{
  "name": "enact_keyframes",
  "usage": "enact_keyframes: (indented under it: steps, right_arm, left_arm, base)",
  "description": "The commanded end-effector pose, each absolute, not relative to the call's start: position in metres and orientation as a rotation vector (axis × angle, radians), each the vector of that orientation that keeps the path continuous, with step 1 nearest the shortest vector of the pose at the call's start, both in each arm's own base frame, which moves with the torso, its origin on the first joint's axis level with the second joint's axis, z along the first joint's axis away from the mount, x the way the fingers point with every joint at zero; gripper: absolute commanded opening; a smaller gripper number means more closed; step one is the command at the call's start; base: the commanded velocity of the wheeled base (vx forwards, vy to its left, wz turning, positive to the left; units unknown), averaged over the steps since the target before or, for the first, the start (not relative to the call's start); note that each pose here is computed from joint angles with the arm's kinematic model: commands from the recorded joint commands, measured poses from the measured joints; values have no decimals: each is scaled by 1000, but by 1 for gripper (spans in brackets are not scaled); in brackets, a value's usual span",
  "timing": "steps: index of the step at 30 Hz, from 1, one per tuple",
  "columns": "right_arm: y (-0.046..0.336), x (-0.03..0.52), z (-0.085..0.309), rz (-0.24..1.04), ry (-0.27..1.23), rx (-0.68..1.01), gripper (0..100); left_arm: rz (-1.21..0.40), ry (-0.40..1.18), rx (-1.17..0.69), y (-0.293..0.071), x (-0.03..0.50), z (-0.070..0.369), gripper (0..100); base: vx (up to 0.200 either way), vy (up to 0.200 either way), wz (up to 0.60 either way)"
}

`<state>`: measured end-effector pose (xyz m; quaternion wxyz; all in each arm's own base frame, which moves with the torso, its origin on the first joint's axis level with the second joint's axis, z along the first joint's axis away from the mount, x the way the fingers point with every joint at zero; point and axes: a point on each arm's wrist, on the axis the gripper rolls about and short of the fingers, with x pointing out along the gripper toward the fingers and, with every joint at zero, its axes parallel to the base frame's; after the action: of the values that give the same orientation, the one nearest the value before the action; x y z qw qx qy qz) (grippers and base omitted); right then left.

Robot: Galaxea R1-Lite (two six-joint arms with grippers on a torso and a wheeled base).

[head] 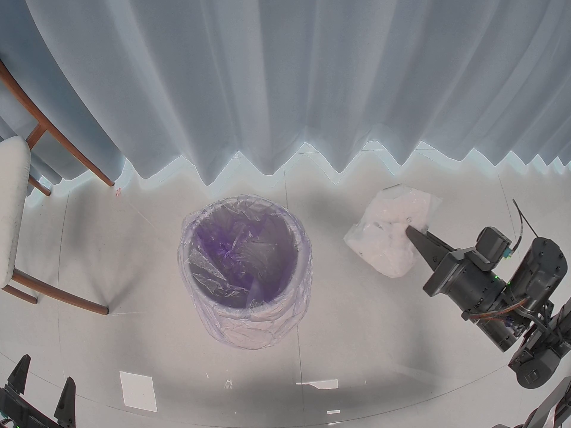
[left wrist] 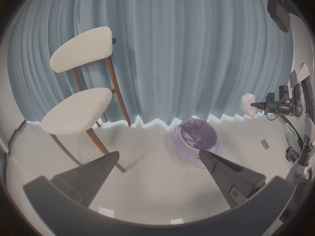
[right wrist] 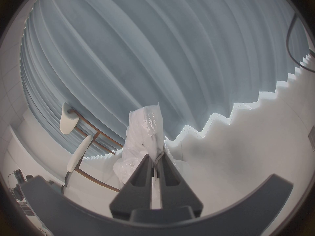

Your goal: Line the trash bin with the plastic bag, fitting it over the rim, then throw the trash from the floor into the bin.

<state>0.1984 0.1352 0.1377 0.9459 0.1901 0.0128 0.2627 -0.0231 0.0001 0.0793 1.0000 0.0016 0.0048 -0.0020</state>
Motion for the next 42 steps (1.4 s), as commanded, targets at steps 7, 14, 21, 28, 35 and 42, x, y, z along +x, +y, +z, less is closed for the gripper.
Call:
enact_keyframes:
  steps: [7,14,21,28,35,42]
  right_arm:
    - [158,218,124,545,50,375,0]
    - [182,234,122,583,25,370,0]
    - [193,237,114,603,45,359,0]
    - [195,239,110,600,49,339,0]
    - [196,238,109,607,48,314,0]
    - [198,243,97,591,72,282,0]
  left_arm:
    - [-3,11,3,0,-23,75,100]
    - [-3,11,3,0,-23,75,100]
    - [-5,11,3,0,-23,75,100]
    - [-3,11,3,0,-23,75,100]
    - [-3,11,3,0,-23,75,100]
    - [-3,11,2,0,-23,75,100]
  base:
    - [0,0,0]
    - [0,0,0]
    - [0,0,0]
    - [0,0,0]
    - [0,0,0]
    - [0,0,0]
